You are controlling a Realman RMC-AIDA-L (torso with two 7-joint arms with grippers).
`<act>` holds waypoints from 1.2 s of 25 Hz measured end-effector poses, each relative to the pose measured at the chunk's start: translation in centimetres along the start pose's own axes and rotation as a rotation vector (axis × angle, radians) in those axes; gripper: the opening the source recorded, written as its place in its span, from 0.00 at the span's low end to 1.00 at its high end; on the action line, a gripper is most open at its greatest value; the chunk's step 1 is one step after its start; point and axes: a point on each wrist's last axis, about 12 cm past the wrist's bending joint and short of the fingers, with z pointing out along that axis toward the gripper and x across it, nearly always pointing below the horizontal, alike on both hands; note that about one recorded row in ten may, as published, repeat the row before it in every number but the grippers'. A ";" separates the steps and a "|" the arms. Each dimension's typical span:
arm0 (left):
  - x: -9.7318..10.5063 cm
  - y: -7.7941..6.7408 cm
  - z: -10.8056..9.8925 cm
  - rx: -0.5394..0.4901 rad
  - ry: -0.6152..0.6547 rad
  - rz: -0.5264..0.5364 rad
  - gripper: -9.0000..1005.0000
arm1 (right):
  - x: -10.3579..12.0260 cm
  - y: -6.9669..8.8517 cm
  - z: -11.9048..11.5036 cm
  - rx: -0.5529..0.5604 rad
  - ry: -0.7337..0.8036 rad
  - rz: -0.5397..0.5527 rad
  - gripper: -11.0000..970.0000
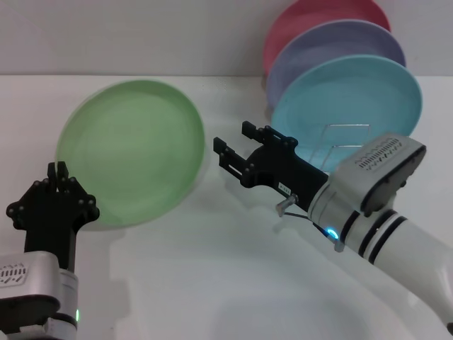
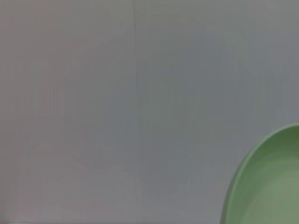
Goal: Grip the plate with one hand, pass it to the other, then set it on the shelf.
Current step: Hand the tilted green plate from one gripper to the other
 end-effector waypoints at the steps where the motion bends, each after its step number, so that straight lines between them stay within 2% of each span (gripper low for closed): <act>1: 0.0 -0.1 -0.1 0.002 0.001 0.002 0.10 | 0.0 0.0 0.2 0.001 0.007 -0.001 0.65; 30: -0.5 -1.2 -0.7 -0.003 0.048 0.050 0.11 | -1.2 -0.1 2.8 -0.016 0.073 -0.034 0.65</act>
